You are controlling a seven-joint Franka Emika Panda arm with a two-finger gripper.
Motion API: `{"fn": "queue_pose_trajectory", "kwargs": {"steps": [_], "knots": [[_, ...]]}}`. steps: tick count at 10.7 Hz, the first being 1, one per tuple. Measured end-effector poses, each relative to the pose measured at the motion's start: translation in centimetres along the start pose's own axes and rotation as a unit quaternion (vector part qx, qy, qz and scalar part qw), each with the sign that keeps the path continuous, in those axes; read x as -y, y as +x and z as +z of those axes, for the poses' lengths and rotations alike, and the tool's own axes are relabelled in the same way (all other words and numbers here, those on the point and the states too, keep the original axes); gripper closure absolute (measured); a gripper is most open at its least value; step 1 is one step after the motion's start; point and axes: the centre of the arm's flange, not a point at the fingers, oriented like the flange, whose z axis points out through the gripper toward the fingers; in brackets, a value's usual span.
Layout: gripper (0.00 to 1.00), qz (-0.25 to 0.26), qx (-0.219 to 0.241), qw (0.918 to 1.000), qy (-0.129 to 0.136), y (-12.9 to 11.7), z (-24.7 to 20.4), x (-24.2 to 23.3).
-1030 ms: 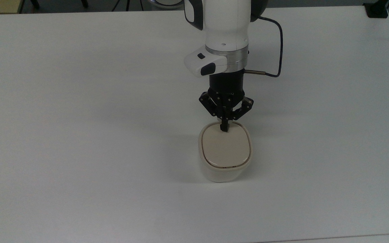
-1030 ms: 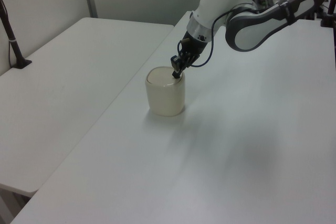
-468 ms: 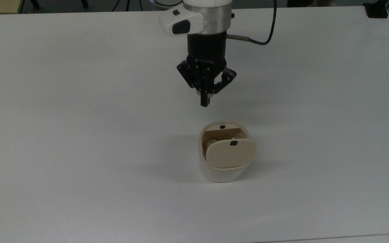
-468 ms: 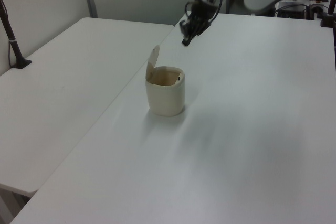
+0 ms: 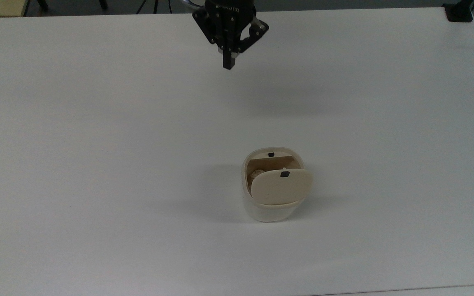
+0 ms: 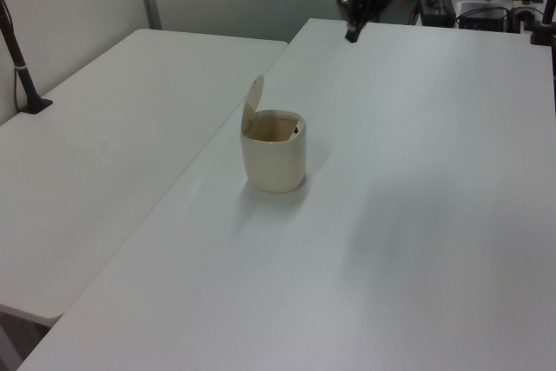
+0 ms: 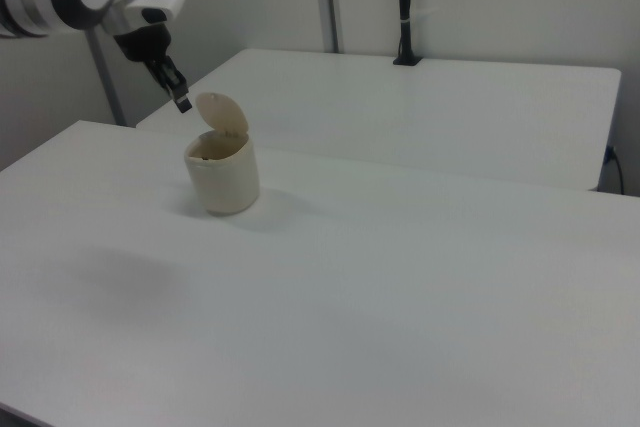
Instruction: Open the trash bin
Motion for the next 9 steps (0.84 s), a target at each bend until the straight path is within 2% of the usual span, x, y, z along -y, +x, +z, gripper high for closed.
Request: {"fn": "queue_pose_trajectory", "kwargs": {"steps": [3, 4, 5, 7, 9], "knots": [[0.94, -0.028, 0.065, 0.9970, -0.030, -1.5, -2.3, -2.8], [0.87, -0.048, 0.087, 0.9945, -0.035, -1.8, -2.9, -4.1], [0.74, -0.074, 0.104, 0.9912, -0.035, -1.7, -3.6, -5.7], [0.43, -0.131, 0.121, 0.9837, -0.022, -0.5, -4.7, -9.6], [0.33, -0.160, 0.120, 0.9798, -0.013, 0.9, -5.0, -12.7]]}}
